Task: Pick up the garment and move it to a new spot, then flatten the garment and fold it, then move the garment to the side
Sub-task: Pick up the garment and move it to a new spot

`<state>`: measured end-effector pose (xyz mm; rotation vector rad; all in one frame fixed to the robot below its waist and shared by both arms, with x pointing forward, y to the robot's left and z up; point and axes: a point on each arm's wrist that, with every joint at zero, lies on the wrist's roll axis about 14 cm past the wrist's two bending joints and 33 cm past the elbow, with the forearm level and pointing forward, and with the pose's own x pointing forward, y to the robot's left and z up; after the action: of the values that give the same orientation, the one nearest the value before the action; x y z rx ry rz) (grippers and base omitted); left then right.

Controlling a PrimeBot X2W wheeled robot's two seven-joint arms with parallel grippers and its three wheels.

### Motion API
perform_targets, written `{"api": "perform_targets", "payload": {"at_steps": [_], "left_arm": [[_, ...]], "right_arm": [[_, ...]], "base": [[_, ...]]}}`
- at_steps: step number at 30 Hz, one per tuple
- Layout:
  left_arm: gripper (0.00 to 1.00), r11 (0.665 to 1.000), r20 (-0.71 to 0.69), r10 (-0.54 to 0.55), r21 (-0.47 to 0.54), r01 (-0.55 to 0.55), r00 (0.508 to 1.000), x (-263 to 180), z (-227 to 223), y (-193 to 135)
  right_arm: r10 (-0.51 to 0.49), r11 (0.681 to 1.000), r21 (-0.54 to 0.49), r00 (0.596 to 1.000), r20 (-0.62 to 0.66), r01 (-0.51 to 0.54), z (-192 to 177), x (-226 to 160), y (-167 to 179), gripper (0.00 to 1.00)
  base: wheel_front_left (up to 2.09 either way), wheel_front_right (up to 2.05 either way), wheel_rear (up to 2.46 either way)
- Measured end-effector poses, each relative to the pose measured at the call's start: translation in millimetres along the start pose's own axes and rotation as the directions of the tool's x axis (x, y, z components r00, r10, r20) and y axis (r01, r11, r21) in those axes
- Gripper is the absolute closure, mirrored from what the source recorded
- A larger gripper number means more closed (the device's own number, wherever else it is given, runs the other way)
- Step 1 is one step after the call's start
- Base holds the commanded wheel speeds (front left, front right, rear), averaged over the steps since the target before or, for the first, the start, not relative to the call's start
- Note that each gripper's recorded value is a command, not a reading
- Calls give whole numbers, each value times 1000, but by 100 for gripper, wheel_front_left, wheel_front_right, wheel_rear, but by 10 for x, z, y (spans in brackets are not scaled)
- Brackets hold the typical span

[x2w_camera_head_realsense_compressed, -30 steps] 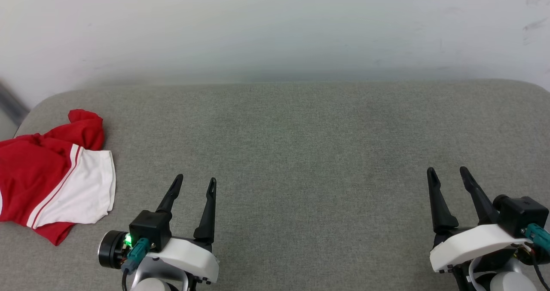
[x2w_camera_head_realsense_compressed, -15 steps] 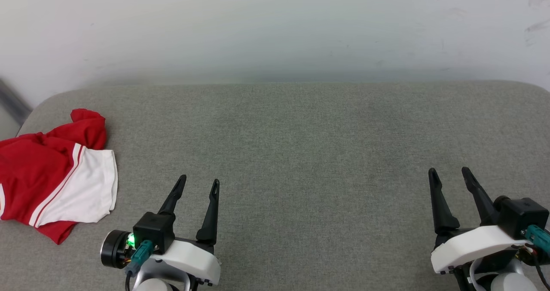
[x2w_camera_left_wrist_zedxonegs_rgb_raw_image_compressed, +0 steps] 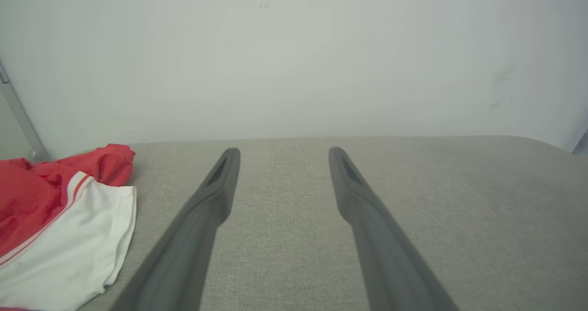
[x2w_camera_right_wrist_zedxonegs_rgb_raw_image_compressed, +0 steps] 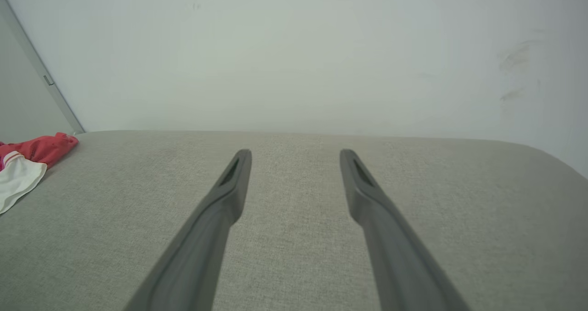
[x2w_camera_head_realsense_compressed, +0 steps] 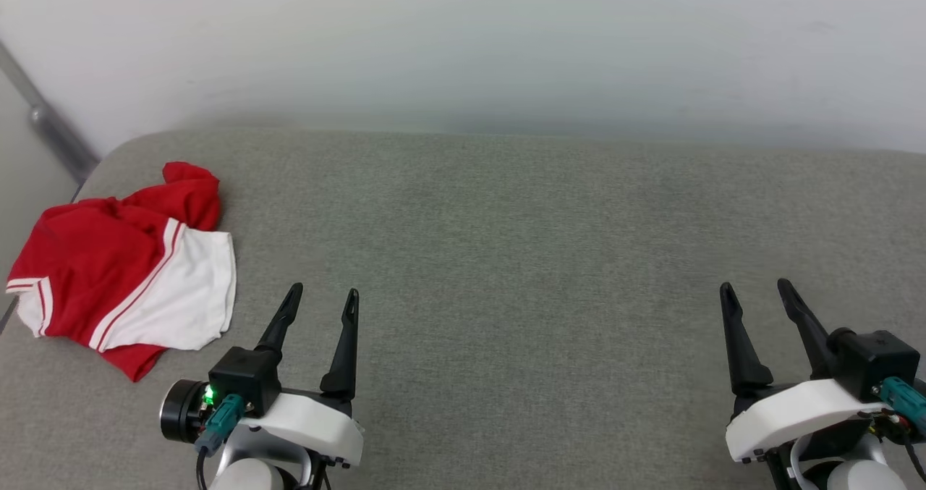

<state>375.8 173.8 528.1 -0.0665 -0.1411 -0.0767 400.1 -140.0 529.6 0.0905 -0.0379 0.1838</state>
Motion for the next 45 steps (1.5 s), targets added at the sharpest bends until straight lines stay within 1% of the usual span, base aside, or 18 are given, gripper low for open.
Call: {"api": "perform_targets", "payload": {"at_steps": [7, 12, 19, 25, 29, 33, 41, 45], "left_arm": [[0, 992, 3, 121, 17, -121, 993, -181, 39, 372], [0, 976, 13, 217, 26, -217, 976, -360, 92, 650], [0, 933, 31, 356, 40, -357, 934, -663, 185, 1049], [0, 892, 43, 447, 57, -449, 894, -918, 249, 1307], [0, 872, 45, 483, 62, -485, 874, -1044, 267, 1407], [0, 860, 41, 504, 64, -506, 862, -1123, 261, 1460], [0, 853, 18, 519, 60, -519, 854, -1144, 191, 1501], [0, 853, 15, 519, 51, -519, 855, -1018, 186, 1548]], "right_arm": [[100, 995, -28, 995, -19, -101, -35, 186, 332, 0], [185, 982, -35, 982, -24, -186, -41, 308, 630, 0], [308, 950, -47, 951, -21, -308, -36, 441, 1071, 0], [384, 922, -52, 923, -18, -384, -41, 508, 1361, 0], [424, 904, -51, 906, -10, -424, -29, 523, 1520, 0], [447, 893, -49, 894, -3, -447, -14, 523, 1614, 0], [461, 887, -37, 887, 13, -460, 19, 556, 1672, 0], [459, 888, -32, 888, 14, -458, 11, 615, 1654, 0]], "base": [[0, 0, 0], [0, 0, 0], [0, 0, 0], [0, 0, 0], [0, 0, 0], [0, 0, 0], [0, 0, 0], [0, 0, 0]]}}
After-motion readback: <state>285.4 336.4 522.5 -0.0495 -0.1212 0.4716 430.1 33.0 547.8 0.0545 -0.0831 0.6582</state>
